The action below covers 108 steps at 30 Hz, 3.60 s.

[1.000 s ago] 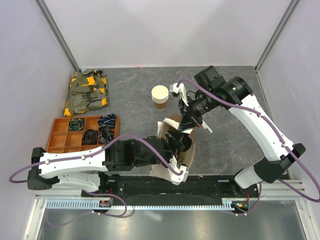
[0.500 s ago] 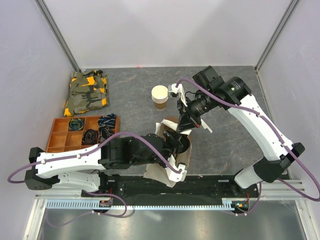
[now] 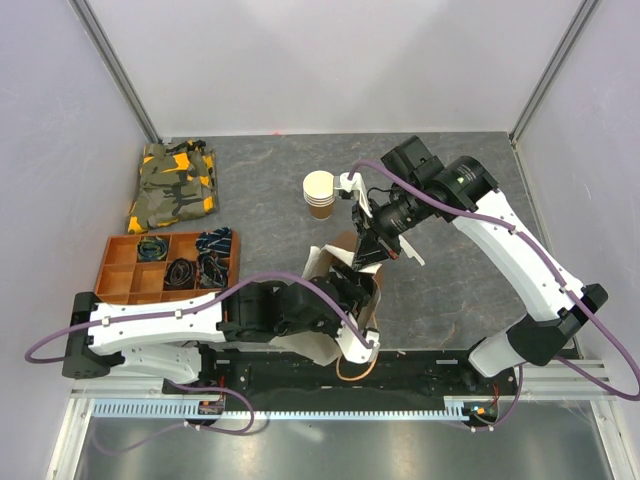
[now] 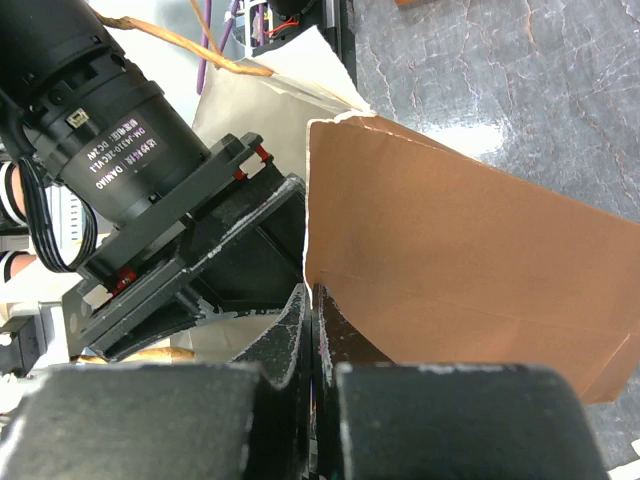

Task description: Pack the takeout coffee

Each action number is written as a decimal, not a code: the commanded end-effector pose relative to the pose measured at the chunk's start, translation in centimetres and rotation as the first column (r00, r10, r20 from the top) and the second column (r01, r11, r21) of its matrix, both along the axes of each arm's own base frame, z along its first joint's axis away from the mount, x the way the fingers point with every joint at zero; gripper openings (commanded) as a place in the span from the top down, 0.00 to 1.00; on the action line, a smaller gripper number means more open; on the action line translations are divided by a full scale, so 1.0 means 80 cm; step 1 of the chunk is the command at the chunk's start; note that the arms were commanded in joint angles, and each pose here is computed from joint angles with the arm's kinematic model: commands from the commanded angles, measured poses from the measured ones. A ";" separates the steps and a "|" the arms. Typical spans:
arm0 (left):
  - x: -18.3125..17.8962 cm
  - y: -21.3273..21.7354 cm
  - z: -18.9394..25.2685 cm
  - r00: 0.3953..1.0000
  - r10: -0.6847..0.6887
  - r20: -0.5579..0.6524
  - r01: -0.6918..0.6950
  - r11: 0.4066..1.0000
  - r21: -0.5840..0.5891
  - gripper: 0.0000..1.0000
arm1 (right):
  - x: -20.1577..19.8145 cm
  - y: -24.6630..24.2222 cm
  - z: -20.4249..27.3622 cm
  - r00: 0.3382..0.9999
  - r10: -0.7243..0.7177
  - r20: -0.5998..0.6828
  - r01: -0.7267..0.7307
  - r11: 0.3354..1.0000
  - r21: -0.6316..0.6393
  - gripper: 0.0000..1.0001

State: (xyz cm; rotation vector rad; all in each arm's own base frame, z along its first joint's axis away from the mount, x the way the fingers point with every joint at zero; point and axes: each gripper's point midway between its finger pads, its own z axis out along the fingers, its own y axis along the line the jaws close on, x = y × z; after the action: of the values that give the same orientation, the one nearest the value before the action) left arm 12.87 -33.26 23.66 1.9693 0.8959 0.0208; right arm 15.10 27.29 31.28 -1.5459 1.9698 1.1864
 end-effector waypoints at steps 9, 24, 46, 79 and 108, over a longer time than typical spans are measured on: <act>0.001 0.018 0.075 0.997 0.066 -0.034 -0.072 0.968 -0.242 0.59 | -0.025 -0.014 -0.007 0.997 0.035 -0.067 -0.038 0.998 -0.043 1.00; 0.017 0.024 0.067 0.937 0.269 -0.225 -0.334 0.879 -0.340 0.65 | -0.027 -0.016 -0.007 0.997 0.037 -0.069 -0.040 0.998 -0.042 1.00; 0.035 -0.005 0.054 0.837 0.398 -0.375 -0.547 0.622 -0.561 0.75 | -0.035 -0.031 -0.016 0.996 0.001 -0.085 -0.004 0.999 -0.041 1.00; -0.020 0.006 0.082 0.919 0.065 -0.389 -0.316 0.711 -0.628 0.78 | 0.030 -0.043 -0.006 0.888 -0.431 -0.162 0.457 0.867 0.199 1.00; 0.016 -0.021 -0.020 0.939 0.205 -0.277 -0.335 0.727 -0.599 0.91 | -0.034 -0.090 -0.040 0.875 -0.472 0.103 0.421 0.849 0.318 1.00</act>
State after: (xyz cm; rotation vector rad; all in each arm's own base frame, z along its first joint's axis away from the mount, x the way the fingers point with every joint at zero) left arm 13.09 -34.43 21.26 1.2631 1.1985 -0.3242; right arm 12.17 19.96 27.89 -0.9297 1.8527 1.0455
